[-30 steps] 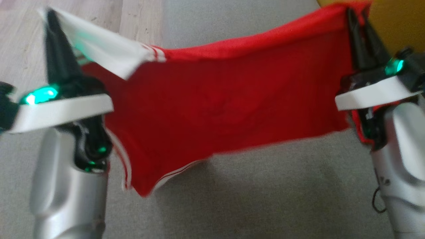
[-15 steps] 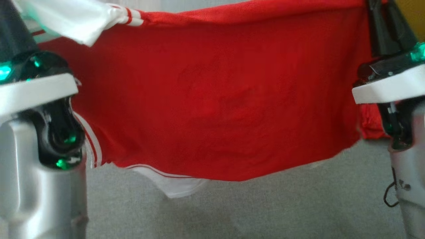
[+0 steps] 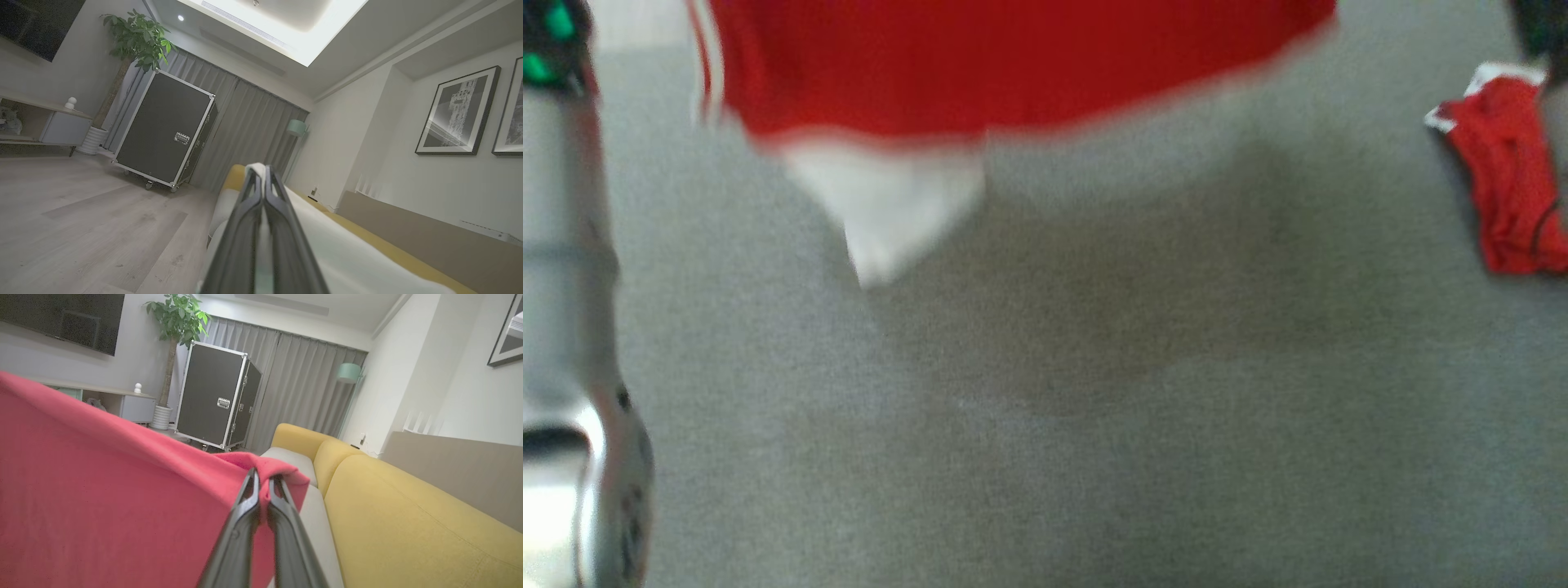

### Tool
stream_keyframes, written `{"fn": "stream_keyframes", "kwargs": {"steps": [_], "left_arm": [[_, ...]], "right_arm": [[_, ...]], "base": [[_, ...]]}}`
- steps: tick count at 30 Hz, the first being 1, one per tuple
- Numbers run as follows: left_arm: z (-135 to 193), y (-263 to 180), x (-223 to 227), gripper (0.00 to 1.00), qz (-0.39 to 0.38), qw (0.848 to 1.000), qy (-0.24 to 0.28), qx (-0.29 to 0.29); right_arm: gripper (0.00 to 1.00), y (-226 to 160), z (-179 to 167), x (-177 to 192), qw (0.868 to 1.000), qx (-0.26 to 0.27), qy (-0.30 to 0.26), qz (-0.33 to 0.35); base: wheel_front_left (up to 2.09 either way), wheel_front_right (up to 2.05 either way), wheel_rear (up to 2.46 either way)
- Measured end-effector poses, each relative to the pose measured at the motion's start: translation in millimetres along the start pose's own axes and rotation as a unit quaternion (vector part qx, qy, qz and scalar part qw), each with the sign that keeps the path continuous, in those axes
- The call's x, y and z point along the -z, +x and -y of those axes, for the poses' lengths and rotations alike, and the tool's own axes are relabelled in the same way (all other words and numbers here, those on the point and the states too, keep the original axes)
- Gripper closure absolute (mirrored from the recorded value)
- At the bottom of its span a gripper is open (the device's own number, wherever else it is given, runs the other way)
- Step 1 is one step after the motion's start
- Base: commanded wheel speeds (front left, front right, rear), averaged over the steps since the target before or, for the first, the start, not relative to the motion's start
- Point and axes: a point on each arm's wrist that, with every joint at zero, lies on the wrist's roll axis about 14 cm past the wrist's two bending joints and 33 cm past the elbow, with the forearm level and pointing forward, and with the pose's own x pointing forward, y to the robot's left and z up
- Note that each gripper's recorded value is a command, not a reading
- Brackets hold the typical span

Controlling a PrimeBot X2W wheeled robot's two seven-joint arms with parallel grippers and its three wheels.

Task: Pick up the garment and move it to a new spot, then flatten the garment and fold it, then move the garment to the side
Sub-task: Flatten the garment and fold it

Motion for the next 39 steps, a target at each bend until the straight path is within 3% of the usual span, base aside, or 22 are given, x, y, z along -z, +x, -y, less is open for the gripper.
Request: {"fn": "stream_keyframes", "kwargs": {"steps": [7,17,21,25,29,35,39], "left_arm": [[-25,38,20,1.0,0.014,1.0,0.023,-0.014],[-45,10,78,1.0,-0.06,0.997,0.056,-0.013],[-67,-42,129,1.0,-0.14,0.987,0.076,-0.028],[-78,-91,160,1.0,-0.202,0.976,0.077,-0.041],[-70,-145,187,1.0,-0.284,0.957,0.054,-0.028],[-85,-220,190,1.0,-0.374,0.924,0.073,-0.021],[-77,-262,191,1.0,-0.419,0.905,0.072,-0.007]], "right_arm": [[1.0,41,26,28,0.999,0.036,0.004,0.029],[1.0,29,-20,119,0.996,-0.012,0.001,-0.088],[1.0,-16,-53,183,0.982,-0.047,0.01,-0.182],[1.0,-53,-72,212,0.967,-0.066,0.025,-0.245],[1.0,-84,-86,222,0.955,-0.086,0.035,-0.283],[1.0,-126,-87,221,0.94,-0.109,0.036,-0.322],[1.0,-157,-92,217,0.926,-0.13,0.038,-0.353]], "base": [[0.0,0.0,0.0],[0.0,0.0,0.0],[0.0,0.0,0.0],[0.0,0.0,0.0],[0.0,0.0,0.0],[0.0,0.0,0.0],[0.0,0.0,0.0]]}}
